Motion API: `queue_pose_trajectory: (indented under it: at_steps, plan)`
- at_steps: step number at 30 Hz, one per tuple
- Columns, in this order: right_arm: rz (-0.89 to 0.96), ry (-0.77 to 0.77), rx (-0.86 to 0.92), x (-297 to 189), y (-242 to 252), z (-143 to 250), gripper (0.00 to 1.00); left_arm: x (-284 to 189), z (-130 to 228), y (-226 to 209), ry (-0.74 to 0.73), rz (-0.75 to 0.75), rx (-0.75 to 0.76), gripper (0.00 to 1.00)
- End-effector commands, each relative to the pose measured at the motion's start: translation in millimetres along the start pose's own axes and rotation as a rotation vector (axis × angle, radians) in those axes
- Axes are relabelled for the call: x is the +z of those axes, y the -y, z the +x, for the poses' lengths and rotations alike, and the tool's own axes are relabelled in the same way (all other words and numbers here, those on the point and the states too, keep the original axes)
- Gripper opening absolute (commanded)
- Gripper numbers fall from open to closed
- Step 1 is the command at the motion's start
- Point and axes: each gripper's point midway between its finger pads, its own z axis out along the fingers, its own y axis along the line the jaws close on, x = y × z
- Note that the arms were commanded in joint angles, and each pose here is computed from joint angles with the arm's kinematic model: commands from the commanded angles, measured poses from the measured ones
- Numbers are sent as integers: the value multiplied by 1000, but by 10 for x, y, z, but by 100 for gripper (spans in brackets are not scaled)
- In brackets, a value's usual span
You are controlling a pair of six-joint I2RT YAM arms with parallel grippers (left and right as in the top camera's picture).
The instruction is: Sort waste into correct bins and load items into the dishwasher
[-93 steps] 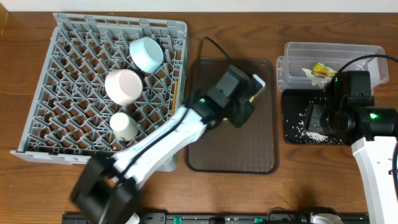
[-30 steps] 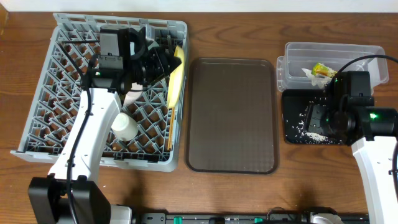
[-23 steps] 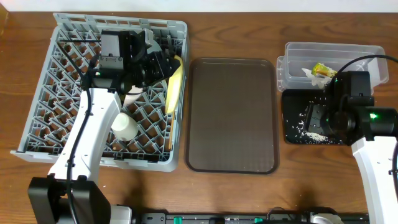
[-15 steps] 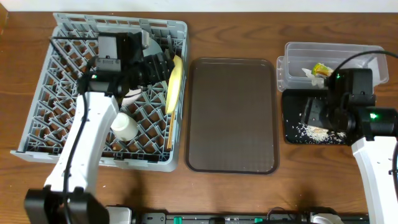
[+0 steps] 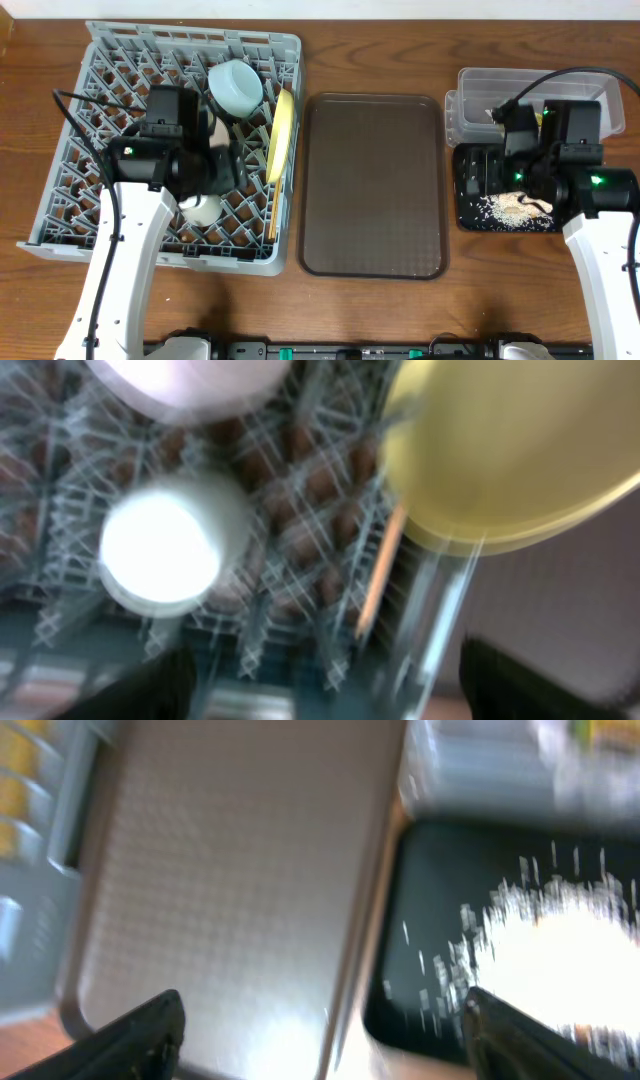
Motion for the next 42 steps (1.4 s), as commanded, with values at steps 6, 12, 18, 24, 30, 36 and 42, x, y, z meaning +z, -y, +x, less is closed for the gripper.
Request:
queue_pose_trajectory:
  at_steps: [6, 12, 18, 24, 30, 36, 42]
  plan:
    - [148, -18, 82, -190, 236, 227, 99, -156, 285, -153, -2, -54, 35, 84]
    - [134, 158, 44, -377, 144, 457, 99, -567, 455, -41, 297, 45, 180, 85]
    - [129, 386, -5, -631, 50, 682, 99, -949, 761, -100, 625, 138, 224, 93]
    - [142, 502, -27, -846, 10, 729, 99, -1331, 955, -147, 836, 198, 230, 94]
    - [143, 505, -28, -850, 9, 734, 99, -1378, 1035, -174, 865, 206, 230, 95]
    - [143, 497, -26, -841, 11, 751, 99, -1376, 1034, -174, 863, 206, 230, 95]
    - [143, 443, -15, -781, 22, 872, 99, -1376, 1034, -174, 863, 206, 230, 96]
